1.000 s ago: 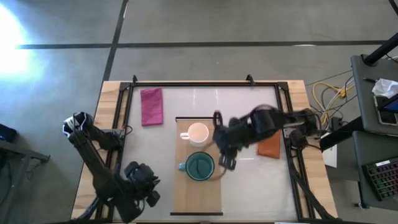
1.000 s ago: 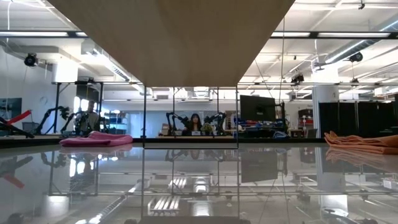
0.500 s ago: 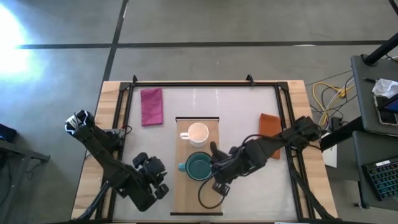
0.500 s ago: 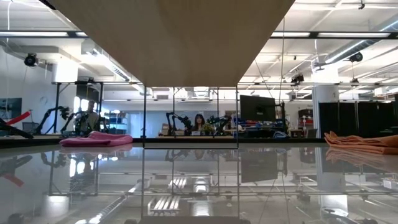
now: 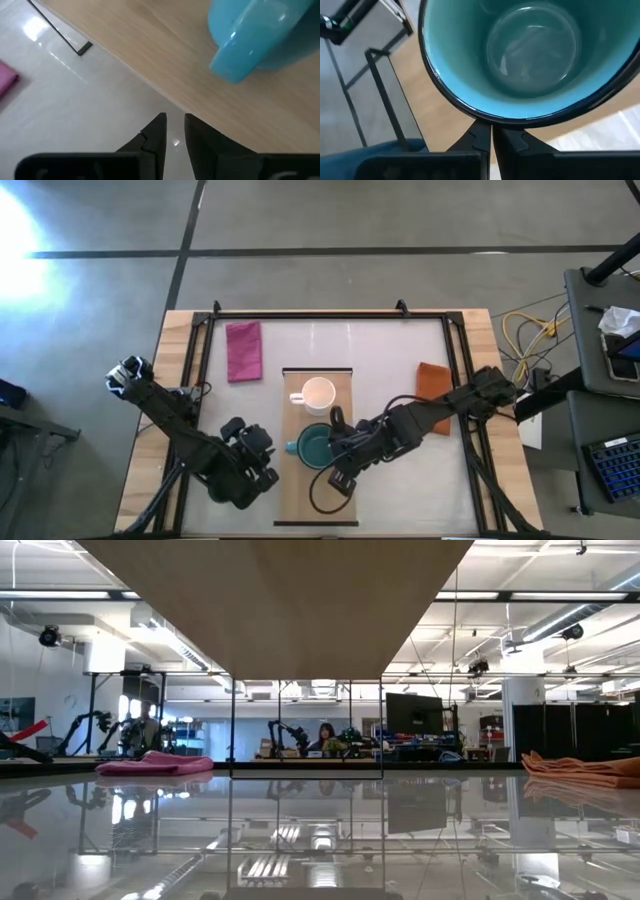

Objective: Stack small to large cups/mugs on shelf
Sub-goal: Put the right blue cup on the shelf

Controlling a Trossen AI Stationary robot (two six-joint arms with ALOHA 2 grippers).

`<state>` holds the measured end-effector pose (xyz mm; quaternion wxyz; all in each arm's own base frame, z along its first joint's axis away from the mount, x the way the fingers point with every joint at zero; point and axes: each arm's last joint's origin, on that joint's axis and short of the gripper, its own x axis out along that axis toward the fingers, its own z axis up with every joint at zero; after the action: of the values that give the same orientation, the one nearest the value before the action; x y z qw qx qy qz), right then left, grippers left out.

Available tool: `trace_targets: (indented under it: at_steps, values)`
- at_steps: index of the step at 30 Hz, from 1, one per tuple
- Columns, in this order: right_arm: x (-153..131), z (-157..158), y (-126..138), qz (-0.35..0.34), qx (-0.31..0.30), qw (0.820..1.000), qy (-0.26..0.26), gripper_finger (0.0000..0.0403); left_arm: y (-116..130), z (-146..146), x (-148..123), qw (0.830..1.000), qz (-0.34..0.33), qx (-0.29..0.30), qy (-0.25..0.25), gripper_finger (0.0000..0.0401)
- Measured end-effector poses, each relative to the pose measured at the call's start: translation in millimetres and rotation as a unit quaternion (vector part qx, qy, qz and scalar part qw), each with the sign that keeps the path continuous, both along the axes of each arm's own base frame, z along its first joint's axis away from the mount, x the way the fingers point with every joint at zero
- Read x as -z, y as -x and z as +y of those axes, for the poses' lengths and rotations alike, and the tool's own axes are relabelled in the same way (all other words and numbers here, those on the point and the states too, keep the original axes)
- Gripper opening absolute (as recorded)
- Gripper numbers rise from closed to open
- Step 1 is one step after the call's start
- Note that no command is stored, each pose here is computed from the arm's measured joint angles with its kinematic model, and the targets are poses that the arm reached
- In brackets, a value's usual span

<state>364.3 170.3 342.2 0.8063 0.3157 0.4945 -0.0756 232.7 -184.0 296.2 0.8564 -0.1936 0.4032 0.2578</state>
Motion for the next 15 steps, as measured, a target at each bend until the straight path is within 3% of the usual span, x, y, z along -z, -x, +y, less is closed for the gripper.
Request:
trace_targets:
  at_steps: [9, 15]
  values:
    - [1.2, -4.7, -4.9, -0.014, 0.001, 1.0, 0.0, 0.0009, -1.4, 3.7, 4.1, 1.0, 0.008, -0.002, -0.009, 0.0054]
    - [-3.5, 0.7, 9.6, 0.021, -0.041, 0.999, -0.01, 0.0009, 9.9, -3.0, 4.8, 0.999, 0.024, 0.019, -0.016, 0.0054]
